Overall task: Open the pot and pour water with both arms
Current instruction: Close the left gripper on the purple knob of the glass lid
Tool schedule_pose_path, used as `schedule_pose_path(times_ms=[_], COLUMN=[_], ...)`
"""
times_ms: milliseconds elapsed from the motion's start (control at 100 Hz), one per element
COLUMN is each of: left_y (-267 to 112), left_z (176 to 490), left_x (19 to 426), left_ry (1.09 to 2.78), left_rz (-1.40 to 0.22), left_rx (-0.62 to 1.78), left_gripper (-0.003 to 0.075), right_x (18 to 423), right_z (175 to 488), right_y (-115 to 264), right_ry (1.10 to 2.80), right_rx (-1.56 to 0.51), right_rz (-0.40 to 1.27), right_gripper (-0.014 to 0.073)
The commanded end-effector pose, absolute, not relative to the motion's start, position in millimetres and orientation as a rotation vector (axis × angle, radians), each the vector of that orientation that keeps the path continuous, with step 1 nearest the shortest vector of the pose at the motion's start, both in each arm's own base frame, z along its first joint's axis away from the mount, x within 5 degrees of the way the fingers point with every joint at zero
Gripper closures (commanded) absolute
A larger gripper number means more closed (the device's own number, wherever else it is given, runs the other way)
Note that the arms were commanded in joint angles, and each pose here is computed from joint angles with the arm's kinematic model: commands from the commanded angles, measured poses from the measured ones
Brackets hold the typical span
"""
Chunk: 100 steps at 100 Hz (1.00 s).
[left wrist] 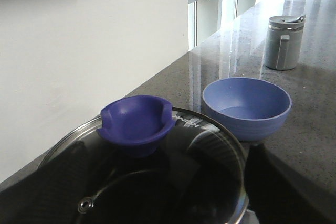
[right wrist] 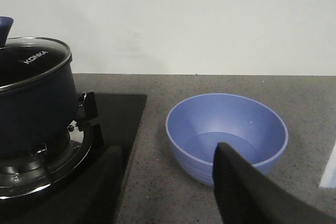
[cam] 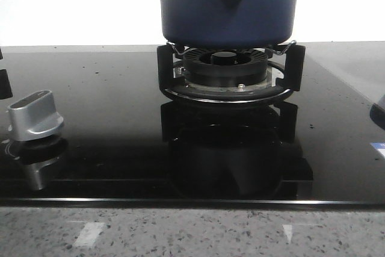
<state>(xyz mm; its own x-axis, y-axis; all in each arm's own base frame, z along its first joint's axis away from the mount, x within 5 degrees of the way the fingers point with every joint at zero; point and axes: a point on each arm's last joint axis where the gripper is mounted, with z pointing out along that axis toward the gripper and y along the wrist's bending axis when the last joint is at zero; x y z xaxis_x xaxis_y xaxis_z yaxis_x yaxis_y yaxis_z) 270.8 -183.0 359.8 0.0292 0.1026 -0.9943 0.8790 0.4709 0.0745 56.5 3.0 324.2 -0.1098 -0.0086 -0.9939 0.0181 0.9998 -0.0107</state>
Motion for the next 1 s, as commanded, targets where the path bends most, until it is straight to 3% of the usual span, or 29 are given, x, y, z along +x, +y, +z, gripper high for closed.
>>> schedule_pose_path(times_ms=[0,990], left_y=[-188.3,-227.9], left_z=[384.6,361.3], left_x=[271.8,321.6], left_ry=[1.339,1.383], left_rz=[-0.845,-0.875], left_rx=[0.859,0.881], left_gripper=[0.0175,0.0175], right_x=[57.8,57.6], right_z=[340.4,336.5], right_y=[1.3,2.3], right_ry=[1.593,1.637], right_rx=[0.007,-0.001], right_rz=[-0.048,-0.038], right_gripper=[0.0238,0.0238])
